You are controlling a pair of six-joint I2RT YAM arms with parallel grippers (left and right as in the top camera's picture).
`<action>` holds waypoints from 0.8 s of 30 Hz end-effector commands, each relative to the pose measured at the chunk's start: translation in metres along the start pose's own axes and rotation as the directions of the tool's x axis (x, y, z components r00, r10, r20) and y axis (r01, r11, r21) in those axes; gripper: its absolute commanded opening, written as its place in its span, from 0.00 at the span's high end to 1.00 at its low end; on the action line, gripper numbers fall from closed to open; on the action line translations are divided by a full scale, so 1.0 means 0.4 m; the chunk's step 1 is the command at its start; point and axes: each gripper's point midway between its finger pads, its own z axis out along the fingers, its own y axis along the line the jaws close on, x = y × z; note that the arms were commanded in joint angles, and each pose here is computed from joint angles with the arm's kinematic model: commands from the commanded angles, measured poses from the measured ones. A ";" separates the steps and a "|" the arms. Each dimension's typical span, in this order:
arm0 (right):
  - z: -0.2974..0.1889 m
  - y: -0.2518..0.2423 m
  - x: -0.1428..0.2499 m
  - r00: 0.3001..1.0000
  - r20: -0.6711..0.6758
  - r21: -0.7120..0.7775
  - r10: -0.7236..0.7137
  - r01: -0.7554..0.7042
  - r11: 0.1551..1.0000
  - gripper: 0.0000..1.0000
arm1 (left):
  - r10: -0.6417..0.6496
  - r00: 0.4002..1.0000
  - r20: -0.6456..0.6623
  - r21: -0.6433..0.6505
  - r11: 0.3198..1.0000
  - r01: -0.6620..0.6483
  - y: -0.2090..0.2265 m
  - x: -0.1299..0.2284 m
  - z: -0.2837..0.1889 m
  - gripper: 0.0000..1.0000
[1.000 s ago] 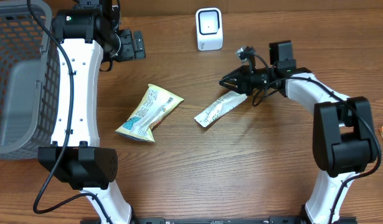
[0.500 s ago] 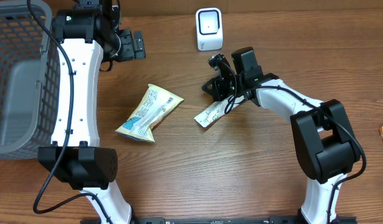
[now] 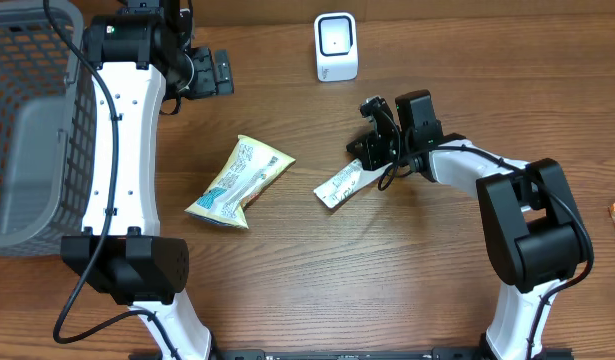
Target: Scan the item barcode
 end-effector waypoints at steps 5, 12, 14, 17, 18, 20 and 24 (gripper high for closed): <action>0.034 0.007 0.117 0.993 -0.107 -0.032 0.047 -0.051 0.998 0.96 | -0.023 1.000 0.008 -0.008 1.000 0.023 0.013 -0.002 -0.007 0.00; -0.049 0.078 0.052 0.997 -0.074 -0.064 0.024 -0.028 0.998 0.96 | -0.023 1.000 0.008 -0.008 1.000 0.023 0.013 -0.002 -0.007 0.00; -0.092 0.098 0.035 0.997 -0.070 -0.040 -0.008 0.005 0.999 0.96 | -0.023 1.000 0.008 -0.008 1.000 0.023 0.013 -0.002 -0.007 0.00; -0.141 0.128 0.006 0.999 -0.045 -0.031 -0.028 0.027 0.999 0.96 | -0.023 1.000 0.008 -0.008 1.000 0.023 0.013 -0.002 -0.007 0.00; -0.156 0.138 -0.002 0.999 -0.037 -0.032 -0.033 0.032 0.999 0.96 | -0.023 1.000 0.008 -0.008 1.000 0.023 0.013 -0.002 -0.007 0.00; -0.180 0.153 -0.015 0.999 -0.023 -0.030 -0.036 0.035 0.999 0.89 | -0.023 1.000 0.008 -0.008 1.000 0.023 0.013 -0.002 -0.007 0.00; -0.240 0.186 -0.049 1.000 0.020 -0.027 0.015 -0.015 1.000 0.00 | -0.023 1.000 0.008 -0.008 1.000 0.023 0.013 -0.002 -0.007 0.00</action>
